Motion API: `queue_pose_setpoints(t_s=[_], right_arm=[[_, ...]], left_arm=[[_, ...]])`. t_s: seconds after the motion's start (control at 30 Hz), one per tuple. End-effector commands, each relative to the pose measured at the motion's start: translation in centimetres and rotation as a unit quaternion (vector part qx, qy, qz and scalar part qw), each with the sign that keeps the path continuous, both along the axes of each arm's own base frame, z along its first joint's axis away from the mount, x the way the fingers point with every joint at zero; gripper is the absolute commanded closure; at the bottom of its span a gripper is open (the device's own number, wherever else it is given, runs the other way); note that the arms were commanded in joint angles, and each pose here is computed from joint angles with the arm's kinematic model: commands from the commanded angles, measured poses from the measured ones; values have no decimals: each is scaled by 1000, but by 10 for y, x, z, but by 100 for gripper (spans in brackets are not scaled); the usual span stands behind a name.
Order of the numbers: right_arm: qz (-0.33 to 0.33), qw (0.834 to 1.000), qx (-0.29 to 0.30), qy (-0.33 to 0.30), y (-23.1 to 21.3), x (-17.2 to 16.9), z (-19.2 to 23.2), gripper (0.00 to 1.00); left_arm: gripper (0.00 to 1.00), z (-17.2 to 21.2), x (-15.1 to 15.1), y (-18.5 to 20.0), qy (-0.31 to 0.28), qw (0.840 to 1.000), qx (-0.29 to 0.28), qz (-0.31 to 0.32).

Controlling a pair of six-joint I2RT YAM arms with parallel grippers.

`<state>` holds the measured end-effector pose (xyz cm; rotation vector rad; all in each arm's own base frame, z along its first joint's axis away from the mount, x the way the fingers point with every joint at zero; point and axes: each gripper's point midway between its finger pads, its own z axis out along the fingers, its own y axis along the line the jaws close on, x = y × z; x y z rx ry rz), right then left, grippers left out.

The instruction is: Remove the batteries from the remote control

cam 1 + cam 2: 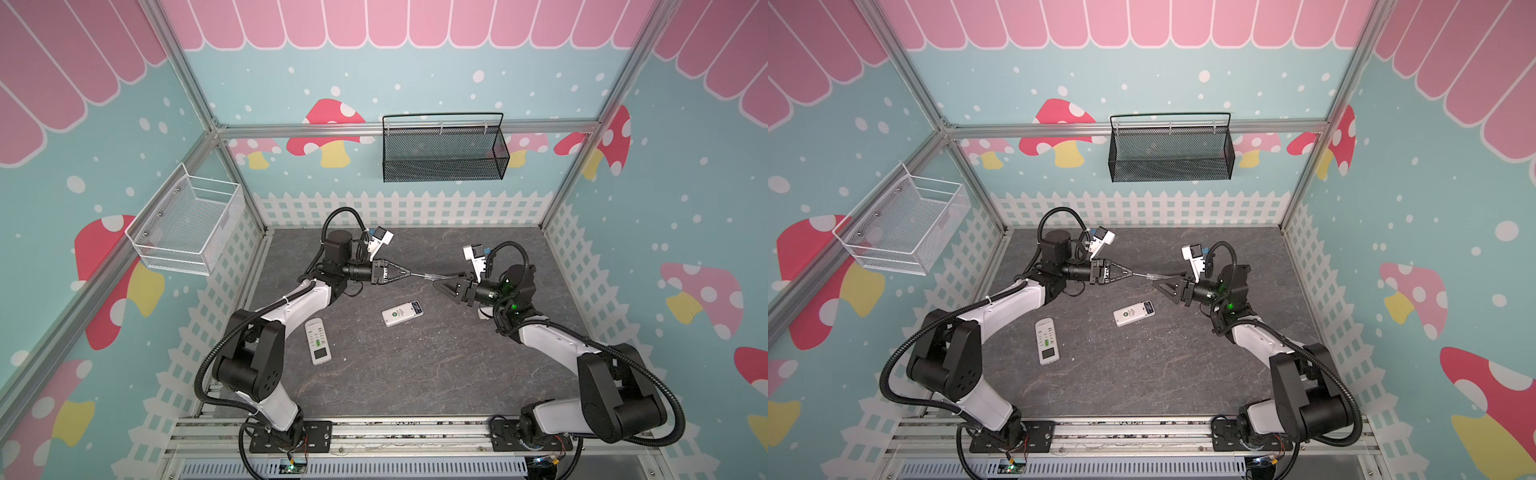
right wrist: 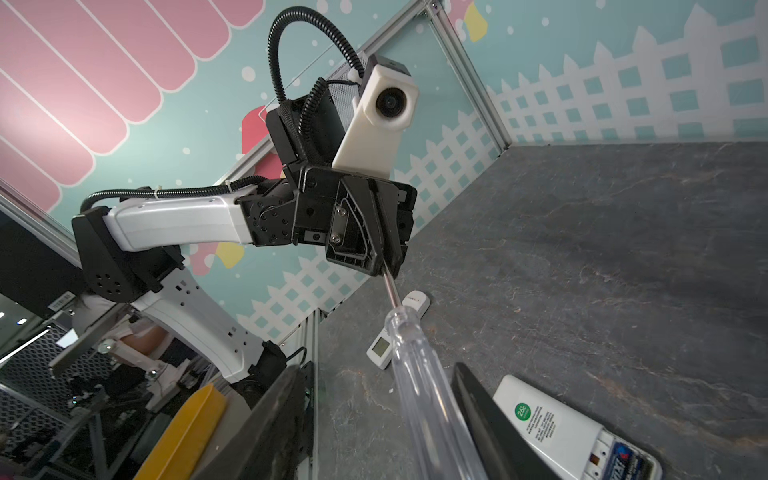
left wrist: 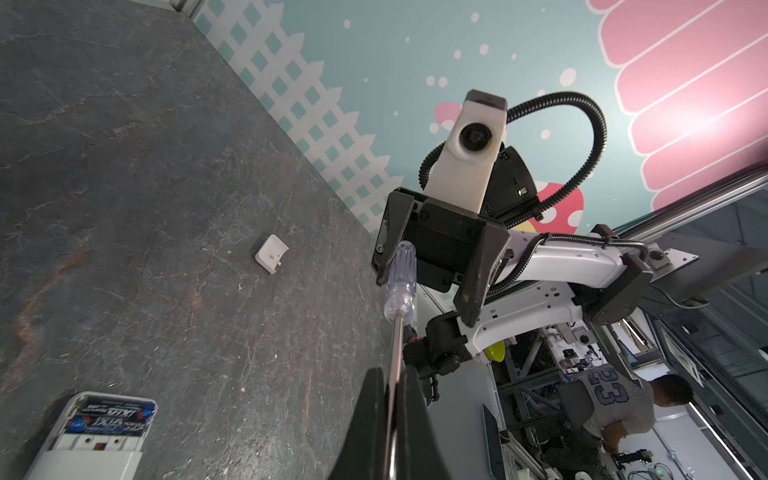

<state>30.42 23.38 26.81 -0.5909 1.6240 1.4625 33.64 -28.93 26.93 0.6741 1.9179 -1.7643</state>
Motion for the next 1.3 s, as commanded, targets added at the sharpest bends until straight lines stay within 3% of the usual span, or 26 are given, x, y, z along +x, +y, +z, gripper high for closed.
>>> queue_pose_setpoints(t_s=[0.0, 0.23, 0.63, 1.03, 1.17, 1.27], right_arm=[[3, 995, -7, -97, -2, -10, 10, 42], [38, 989, -14, -142, 1, -23, 10, 43], [48, 992, -1, -115, 7, -7, 11, 56], [23, 991, 1, -129, 5, -1, 14, 62], [13, 993, 6, -121, 4, 3, 16, 70], [2, 991, 2, -133, 2, 4, 15, 84]], left_arm=[[100, 26, -4, 3, -25, 999, -25, 1], [100, 25, -10, -1, -23, 999, -34, -12], [100, 22, -16, -10, -17, 999, -31, -22], [100, 14, -18, -14, -16, 999, -27, -20], [100, 14, -20, -14, -11, 999, -27, -24], [100, 11, -17, -15, -11, 999, -27, -21]])
